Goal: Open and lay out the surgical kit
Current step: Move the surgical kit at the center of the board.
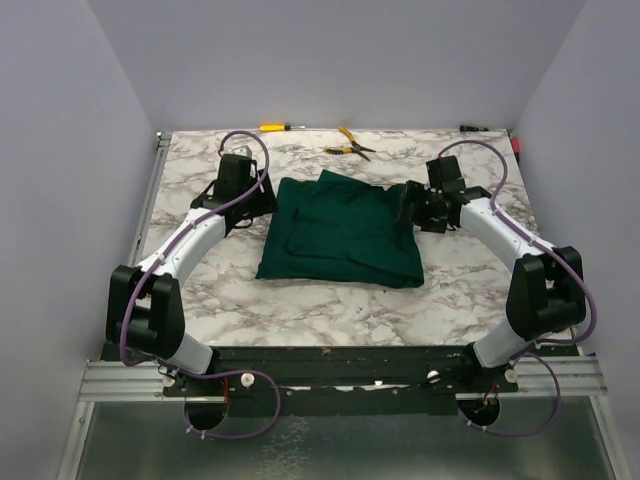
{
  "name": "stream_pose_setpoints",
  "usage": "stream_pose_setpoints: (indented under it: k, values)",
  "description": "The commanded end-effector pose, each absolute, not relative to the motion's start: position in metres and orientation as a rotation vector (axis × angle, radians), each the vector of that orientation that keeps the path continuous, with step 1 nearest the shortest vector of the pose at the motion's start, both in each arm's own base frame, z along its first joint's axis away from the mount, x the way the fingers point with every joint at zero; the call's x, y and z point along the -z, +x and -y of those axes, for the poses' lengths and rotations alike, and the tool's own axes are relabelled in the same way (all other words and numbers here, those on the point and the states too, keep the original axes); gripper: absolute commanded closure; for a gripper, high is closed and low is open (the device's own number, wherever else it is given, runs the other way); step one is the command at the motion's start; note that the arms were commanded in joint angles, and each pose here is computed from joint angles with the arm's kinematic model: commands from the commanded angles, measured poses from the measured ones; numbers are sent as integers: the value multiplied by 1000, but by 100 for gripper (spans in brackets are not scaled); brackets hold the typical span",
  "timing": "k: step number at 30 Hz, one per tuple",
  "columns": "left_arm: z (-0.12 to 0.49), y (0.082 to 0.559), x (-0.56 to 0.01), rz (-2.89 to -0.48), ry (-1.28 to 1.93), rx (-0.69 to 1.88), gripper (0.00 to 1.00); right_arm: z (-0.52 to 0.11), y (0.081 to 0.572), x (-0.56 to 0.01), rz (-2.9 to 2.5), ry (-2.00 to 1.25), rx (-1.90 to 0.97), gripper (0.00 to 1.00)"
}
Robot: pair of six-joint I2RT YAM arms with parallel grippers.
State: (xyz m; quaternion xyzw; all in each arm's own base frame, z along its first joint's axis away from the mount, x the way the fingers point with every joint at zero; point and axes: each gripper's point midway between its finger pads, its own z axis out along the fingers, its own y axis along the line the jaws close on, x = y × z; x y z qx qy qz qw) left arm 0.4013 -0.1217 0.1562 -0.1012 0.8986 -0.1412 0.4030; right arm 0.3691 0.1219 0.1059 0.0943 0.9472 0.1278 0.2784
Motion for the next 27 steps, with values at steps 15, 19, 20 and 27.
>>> stream_pose_setpoints:
  k: [15,19,20,27]
  values:
    - [115,377,-70,-2554,-378,428,47,-191,358,-62,-2654,98,-592,51]
    - [69,384,-60,-2530,-539,262,48,-215,376,-61,-2641,54,-597,52]
    - [62,385,-60,-2525,-560,250,49,-221,381,-62,-2628,40,-607,52]
    - [-5,394,-74,-2434,-715,120,45,-228,400,-72,-2638,147,-461,38]
